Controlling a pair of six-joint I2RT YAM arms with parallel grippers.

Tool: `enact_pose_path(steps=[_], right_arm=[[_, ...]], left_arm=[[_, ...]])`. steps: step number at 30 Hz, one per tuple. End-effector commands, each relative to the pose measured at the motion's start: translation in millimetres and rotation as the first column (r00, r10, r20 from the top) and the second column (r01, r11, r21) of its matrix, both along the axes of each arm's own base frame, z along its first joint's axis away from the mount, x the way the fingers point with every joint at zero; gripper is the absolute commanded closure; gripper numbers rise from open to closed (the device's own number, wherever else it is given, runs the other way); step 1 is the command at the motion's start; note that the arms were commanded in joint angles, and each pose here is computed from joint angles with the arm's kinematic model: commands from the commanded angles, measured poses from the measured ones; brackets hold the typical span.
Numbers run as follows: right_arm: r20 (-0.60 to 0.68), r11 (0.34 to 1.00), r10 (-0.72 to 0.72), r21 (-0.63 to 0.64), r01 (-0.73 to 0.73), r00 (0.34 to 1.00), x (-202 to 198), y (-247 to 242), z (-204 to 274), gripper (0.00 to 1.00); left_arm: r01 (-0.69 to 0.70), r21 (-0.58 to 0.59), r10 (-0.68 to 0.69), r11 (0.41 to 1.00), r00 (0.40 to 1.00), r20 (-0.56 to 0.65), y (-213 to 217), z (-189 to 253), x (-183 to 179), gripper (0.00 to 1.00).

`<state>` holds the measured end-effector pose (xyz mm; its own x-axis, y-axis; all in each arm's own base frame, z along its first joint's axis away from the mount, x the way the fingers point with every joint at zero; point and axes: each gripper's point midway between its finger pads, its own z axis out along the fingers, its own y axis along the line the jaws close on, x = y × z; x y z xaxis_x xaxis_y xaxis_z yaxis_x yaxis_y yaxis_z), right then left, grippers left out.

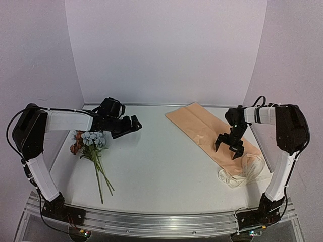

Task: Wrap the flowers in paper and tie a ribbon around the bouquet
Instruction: Move the folded wrapping paper to the center of the board, then pick up the folded wrapping paper from the center of the board.

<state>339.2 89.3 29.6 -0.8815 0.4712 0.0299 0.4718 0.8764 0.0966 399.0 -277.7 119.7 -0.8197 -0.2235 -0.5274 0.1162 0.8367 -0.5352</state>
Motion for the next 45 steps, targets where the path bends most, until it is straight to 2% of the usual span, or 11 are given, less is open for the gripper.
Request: enact_pose_path(steps=[1,5,11,15,19,22,25,28,32,38,45], right_arm=[[0.001,0.988,-0.127,0.090,0.127,0.992,17,19,-20,0.02],[-0.016,0.974,-0.192,0.123,0.192,0.981,10,34,-42,0.02],[-0.001,0.988,-0.124,0.093,0.123,0.992,-16,84,-52,0.02],[0.025,0.993,-0.057,0.108,0.054,0.998,-31,145,-54,0.02],[0.052,0.982,0.018,0.188,-0.027,0.998,-37,205,-35,0.02],[0.059,0.969,0.077,0.233,-0.088,0.995,-41,222,-6,0.02],[0.082,0.961,0.162,0.211,-0.176,0.983,-43,207,22,0.02],[0.095,0.953,0.182,0.227,-0.199,0.979,-37,181,38,0.02],[0.094,0.937,0.139,0.310,-0.161,0.986,-22,144,49,0.02],[0.104,0.930,0.051,0.358,-0.085,0.993,8,84,46,0.02],[0.171,0.891,-0.054,0.452,-0.030,0.984,63,48,42,0.02]], left_arm=[[0.020,-0.066,-0.017,0.998,0.999,0.049,-13,24,9,0.00],[0.010,-0.063,-0.007,0.998,0.999,0.052,-10,26,8,0.00],[-0.004,-0.047,0.006,0.999,0.998,0.059,-6,31,10,0.00],[-0.024,-0.032,0.026,0.999,0.998,0.053,2,30,14,0.00],[-0.030,-0.031,0.032,0.999,0.998,0.048,8,30,15,0.00],[-0.022,-0.031,0.023,0.999,0.999,0.045,10,29,12,0.00],[0.020,-0.053,-0.019,0.998,0.999,0.036,2,27,8,0.01],[0.102,-0.108,-0.100,0.989,0.995,0.020,-19,24,0,0.04],[0.211,-0.110,-0.210,0.971,0.977,0.027,-60,21,-16,0.10],[0.348,-0.132,-0.347,0.928,0.937,0.031,-118,15,-35,0.20],[0.443,-0.115,-0.443,0.889,0.896,0.026,-164,2,-44,0.40]])
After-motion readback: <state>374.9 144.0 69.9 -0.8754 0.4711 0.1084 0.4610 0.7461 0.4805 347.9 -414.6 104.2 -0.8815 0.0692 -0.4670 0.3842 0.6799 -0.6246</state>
